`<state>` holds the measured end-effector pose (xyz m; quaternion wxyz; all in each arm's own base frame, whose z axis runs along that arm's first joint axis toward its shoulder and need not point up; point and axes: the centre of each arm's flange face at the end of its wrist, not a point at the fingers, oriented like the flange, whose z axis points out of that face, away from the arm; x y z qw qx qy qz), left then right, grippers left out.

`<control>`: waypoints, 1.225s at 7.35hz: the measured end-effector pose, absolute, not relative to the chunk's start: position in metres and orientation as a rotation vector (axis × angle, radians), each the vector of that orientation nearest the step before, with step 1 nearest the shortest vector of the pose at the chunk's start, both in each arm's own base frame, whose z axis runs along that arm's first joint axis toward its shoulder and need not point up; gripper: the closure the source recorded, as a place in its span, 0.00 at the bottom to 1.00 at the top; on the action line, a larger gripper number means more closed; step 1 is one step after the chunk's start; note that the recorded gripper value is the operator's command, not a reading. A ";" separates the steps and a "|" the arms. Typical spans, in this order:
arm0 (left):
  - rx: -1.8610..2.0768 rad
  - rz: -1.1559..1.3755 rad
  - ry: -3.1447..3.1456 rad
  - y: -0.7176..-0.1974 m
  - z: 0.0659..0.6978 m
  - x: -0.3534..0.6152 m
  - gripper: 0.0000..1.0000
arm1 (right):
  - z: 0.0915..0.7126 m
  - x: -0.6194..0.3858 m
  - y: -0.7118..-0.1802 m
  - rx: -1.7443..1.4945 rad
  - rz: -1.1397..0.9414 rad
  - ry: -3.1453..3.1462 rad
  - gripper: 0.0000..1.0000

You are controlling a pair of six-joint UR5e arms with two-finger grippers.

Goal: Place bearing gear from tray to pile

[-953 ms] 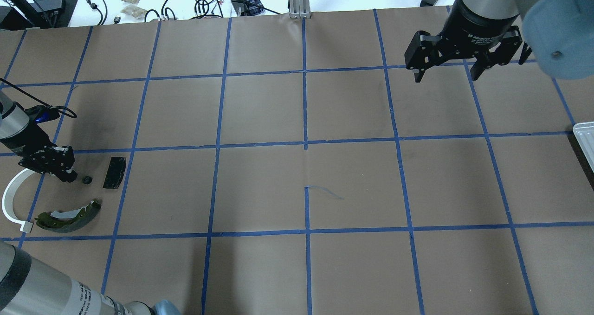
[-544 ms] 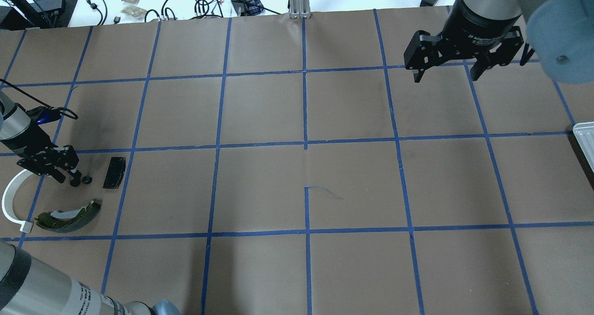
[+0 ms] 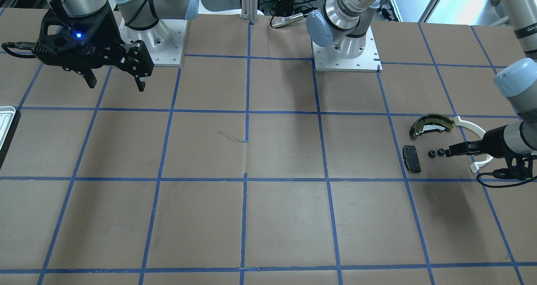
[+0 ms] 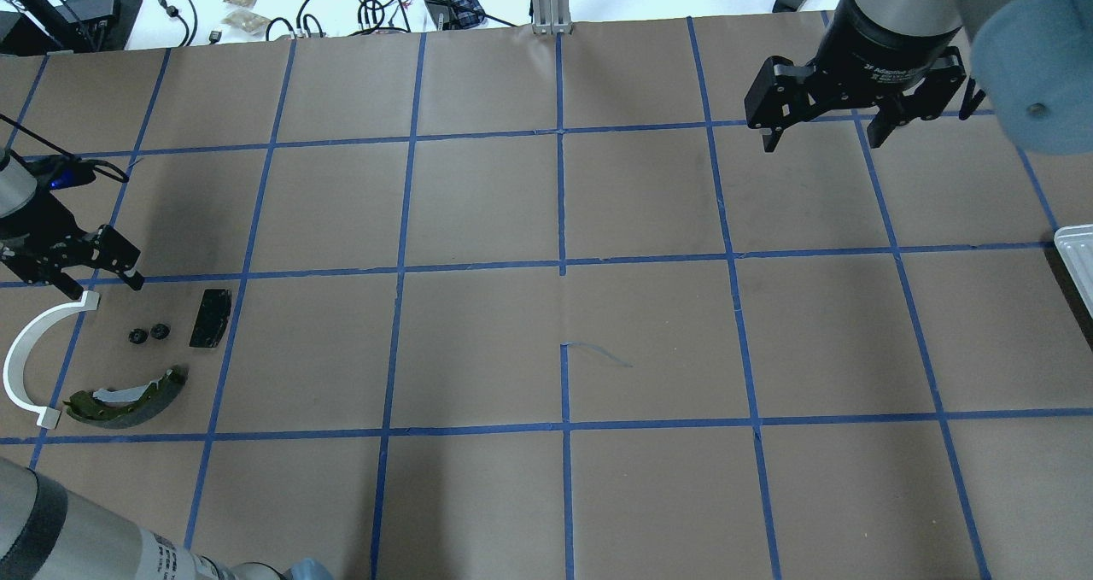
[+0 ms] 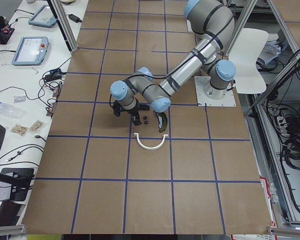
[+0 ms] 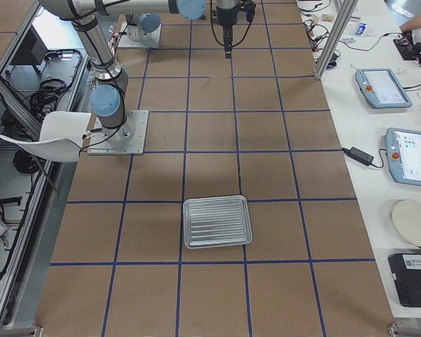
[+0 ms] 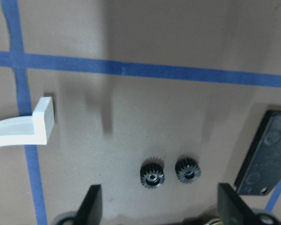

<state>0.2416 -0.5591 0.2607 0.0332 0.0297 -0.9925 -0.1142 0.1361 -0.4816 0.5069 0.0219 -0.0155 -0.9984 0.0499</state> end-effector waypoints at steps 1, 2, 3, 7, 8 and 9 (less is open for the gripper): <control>0.016 -0.293 -3.066 -0.579 0.304 0.203 0.00 | 0.507 0.135 -0.482 -0.050 0.156 -3.092 0.00; -0.066 -0.253 -3.082 -0.595 0.349 0.150 0.00 | 0.507 0.134 -0.482 -0.052 0.156 -3.091 0.00; -0.102 -0.210 -3.103 -0.603 0.390 0.096 0.00 | 0.507 0.133 -0.483 -0.053 0.156 -3.092 0.00; -0.165 -0.091 -3.138 -0.575 0.468 -0.071 0.00 | 0.508 0.137 -0.484 -0.073 0.142 -3.151 0.00; -0.143 -0.076 -3.142 -0.565 0.474 -0.109 0.00 | 0.507 0.137 -0.482 -0.078 0.113 -3.161 0.00; -0.116 -0.051 -3.144 -0.555 0.479 -0.141 0.00 | 0.506 0.137 -0.479 -0.077 0.081 -3.161 0.00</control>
